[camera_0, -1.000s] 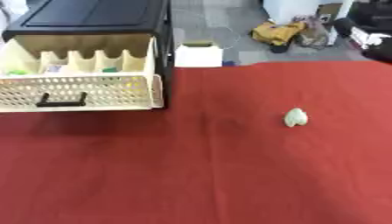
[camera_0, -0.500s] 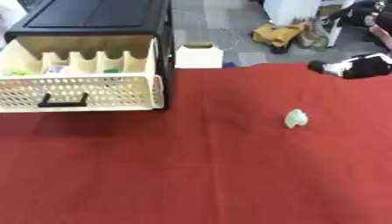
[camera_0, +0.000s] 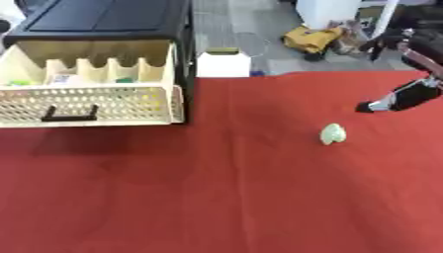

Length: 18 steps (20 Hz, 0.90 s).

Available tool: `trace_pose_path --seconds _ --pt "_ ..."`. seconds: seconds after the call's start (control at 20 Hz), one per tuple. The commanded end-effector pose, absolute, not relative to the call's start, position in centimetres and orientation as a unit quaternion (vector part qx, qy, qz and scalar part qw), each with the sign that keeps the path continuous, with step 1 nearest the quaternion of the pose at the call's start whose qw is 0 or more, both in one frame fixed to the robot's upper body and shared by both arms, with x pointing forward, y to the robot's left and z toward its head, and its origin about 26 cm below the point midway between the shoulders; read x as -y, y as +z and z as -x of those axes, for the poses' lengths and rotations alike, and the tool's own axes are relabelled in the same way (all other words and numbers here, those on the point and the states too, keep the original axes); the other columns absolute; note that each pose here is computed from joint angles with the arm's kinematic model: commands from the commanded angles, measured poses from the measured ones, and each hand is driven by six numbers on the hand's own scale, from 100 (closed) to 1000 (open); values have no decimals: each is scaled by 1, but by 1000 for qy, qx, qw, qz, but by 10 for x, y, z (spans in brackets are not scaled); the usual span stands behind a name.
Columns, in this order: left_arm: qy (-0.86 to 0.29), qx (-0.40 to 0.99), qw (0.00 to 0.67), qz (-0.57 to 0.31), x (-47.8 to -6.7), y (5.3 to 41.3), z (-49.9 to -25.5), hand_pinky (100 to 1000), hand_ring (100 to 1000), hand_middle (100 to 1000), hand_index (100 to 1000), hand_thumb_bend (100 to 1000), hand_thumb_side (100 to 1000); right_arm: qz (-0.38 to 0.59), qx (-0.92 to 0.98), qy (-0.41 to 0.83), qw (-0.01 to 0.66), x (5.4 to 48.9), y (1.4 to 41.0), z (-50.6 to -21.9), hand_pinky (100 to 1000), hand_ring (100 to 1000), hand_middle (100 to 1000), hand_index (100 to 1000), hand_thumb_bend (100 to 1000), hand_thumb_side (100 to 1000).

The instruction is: Pick up objects from table and place into drawer.

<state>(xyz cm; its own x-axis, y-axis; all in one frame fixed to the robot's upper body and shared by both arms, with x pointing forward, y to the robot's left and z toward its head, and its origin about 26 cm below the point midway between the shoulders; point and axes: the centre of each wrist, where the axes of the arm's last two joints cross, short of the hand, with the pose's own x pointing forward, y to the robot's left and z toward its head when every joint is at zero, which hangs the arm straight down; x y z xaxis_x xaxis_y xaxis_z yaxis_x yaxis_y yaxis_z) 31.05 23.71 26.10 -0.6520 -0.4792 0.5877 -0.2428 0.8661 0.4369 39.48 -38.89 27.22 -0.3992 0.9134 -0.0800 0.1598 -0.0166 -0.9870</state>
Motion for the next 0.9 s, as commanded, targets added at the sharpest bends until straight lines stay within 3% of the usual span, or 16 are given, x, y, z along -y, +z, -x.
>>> trace_pose_path --seconds 0.05,0.3,0.9 --pt "-163 897 356 -206 -240 267 -308 100 100 100 719 168 1000 433 605 574 343 397 285 -392 738 851 618 854 688 205" --pt "-167 895 360 -205 -239 266 -308 100 100 100 706 162 1000 421 590 584 365 399 276 -395 709 830 693 854 656 216" --pt "-163 895 363 -201 -238 265 -308 100 100 100 695 166 1000 412 571 590 395 393 251 -404 681 814 682 843 636 212"
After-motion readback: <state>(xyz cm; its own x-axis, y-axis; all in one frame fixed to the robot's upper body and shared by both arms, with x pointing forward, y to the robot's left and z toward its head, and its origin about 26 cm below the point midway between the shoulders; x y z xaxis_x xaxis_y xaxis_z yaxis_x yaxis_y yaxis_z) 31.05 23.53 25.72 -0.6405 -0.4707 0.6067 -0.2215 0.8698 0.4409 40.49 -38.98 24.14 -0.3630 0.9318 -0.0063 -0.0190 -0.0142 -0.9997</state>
